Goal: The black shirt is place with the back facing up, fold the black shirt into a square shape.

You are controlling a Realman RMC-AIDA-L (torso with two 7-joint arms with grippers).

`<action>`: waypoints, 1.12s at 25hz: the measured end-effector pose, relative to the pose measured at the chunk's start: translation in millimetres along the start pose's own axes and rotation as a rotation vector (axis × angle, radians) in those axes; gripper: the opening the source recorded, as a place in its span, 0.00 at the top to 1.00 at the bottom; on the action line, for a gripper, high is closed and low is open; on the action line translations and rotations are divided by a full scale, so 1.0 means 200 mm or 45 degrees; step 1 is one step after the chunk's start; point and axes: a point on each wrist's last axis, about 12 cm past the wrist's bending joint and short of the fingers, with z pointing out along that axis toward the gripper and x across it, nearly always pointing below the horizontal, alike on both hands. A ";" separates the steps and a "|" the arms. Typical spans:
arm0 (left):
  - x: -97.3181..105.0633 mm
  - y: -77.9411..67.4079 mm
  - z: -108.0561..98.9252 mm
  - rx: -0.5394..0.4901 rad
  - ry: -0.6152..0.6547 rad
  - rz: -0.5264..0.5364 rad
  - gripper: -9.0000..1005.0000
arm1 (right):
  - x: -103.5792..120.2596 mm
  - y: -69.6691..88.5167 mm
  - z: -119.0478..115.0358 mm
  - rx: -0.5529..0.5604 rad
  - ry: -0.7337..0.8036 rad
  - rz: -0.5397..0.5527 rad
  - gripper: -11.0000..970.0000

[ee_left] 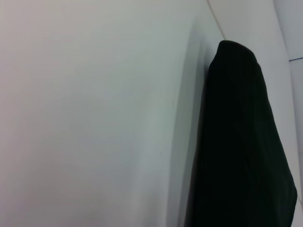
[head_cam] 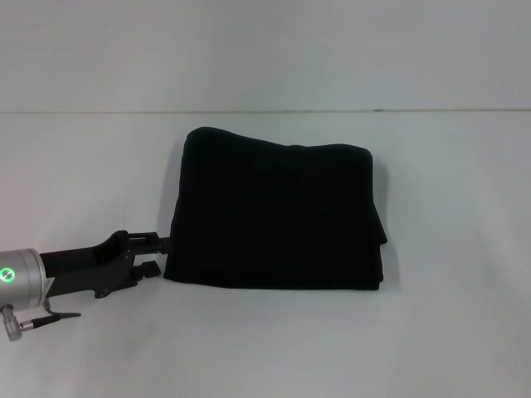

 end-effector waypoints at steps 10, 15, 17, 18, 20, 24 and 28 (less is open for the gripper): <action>0.02 0.00 0.03 -0.015 0.028 0.011 0.48 | 0.00 0.00 0.00 0.000 0.001 -0.001 0.12; 0.03 -0.01 0.05 -0.010 0.037 0.009 0.48 | 0.00 0.00 -0.01 0.003 0.002 0.001 0.12; 0.02 -0.01 0.05 -0.007 0.033 0.009 0.48 | 0.00 0.00 -0.01 0.004 0.002 0.001 0.12; 0.02 -0.01 0.05 -0.008 0.031 0.009 0.48 | 0.00 0.00 -0.01 0.004 0.002 0.001 0.12; 0.02 -0.01 0.05 -0.008 0.030 0.008 0.48 | 0.00 0.00 -0.01 0.005 0.003 0.003 0.12; 0.02 -0.01 0.05 -0.005 0.031 0.007 0.48 | 0.01 0.00 -0.01 0.006 0.003 0.010 0.12; 0.03 -0.02 0.05 0.000 0.038 0.010 0.48 | 0.01 0.00 -0.01 0.006 0.003 0.010 0.12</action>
